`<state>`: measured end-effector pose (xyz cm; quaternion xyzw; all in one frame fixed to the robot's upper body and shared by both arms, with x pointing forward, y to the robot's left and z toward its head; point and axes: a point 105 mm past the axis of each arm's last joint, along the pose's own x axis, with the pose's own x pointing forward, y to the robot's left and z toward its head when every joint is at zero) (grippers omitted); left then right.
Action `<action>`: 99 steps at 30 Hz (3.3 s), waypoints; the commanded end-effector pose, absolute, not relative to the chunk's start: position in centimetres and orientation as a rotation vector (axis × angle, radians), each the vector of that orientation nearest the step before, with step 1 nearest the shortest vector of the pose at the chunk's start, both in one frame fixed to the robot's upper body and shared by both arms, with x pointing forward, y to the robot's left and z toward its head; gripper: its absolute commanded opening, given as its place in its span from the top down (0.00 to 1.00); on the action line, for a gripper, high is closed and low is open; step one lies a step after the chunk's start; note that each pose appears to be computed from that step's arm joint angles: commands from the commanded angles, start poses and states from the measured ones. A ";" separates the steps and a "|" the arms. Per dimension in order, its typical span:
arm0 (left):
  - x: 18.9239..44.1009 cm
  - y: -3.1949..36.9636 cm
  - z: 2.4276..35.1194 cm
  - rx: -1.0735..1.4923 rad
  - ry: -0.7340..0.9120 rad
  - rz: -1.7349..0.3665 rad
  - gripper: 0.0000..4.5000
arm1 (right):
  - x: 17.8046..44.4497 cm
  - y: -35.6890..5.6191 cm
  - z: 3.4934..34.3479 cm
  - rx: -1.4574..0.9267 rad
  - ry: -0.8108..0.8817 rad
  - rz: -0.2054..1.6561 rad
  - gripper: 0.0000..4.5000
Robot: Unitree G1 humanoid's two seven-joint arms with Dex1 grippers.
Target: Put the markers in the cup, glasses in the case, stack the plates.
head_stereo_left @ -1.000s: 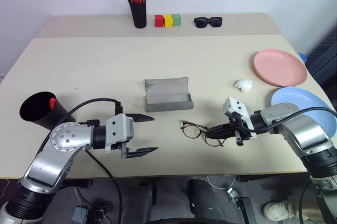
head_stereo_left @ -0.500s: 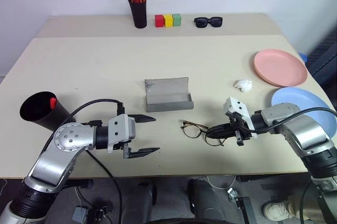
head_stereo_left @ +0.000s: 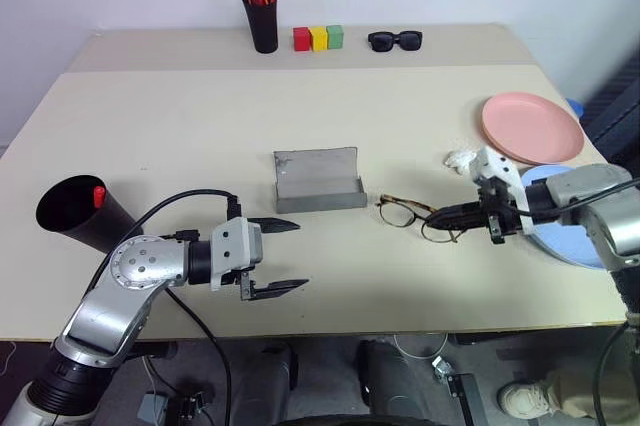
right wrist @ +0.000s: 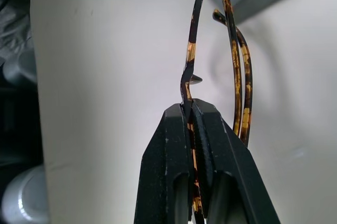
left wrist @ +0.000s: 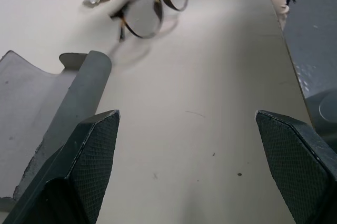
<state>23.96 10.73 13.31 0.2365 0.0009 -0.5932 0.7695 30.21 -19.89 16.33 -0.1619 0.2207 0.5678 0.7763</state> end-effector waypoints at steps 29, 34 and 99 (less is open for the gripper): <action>22.7 10.5 13.5 0.535 -0.018 -1.164 0.06 | 37.0 -8.1 19.4 -0.432 0.093 1.550 0.98; 22.4 10.4 13.3 0.533 -0.016 -1.154 0.06 | 37.2 -6.8 19.6 -0.444 0.083 1.590 0.98; 26.5 11.5 16.3 0.334 -0.064 -0.894 0.66 | 35.8 -16.9 19.3 -0.343 0.050 1.057 0.00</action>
